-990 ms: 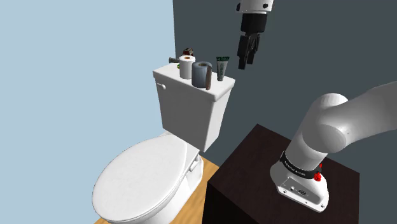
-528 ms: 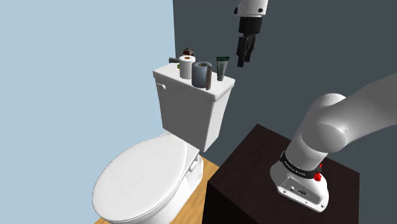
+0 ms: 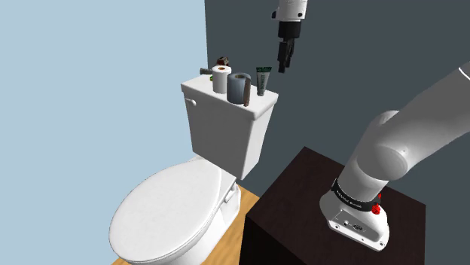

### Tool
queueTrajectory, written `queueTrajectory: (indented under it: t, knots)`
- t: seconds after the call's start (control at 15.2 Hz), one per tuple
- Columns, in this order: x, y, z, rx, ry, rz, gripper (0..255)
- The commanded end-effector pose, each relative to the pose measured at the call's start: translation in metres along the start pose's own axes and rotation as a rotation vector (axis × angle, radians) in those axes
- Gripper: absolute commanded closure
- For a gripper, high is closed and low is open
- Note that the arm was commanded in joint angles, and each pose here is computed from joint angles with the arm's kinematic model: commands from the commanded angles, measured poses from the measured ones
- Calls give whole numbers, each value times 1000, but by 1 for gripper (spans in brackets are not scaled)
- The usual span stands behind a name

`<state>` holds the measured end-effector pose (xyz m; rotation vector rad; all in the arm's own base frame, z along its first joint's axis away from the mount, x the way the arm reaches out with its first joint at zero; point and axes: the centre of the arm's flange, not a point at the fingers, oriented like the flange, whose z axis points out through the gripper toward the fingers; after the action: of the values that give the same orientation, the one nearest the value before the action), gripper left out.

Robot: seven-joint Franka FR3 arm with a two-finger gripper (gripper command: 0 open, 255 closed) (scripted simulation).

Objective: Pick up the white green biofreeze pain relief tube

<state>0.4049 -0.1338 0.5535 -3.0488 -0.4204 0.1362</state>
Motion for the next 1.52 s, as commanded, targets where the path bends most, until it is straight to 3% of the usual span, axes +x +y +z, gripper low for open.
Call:
queueTrajectory:
  t: [0.0, 0.92, 1.45]
  knots:
    - [11, 23, 2, -8, -3, -22, 0]
    - [98, 179, 12, -53, -23, -161, 0]
    - [103, 185, 51, -54, -23, -164, 0]
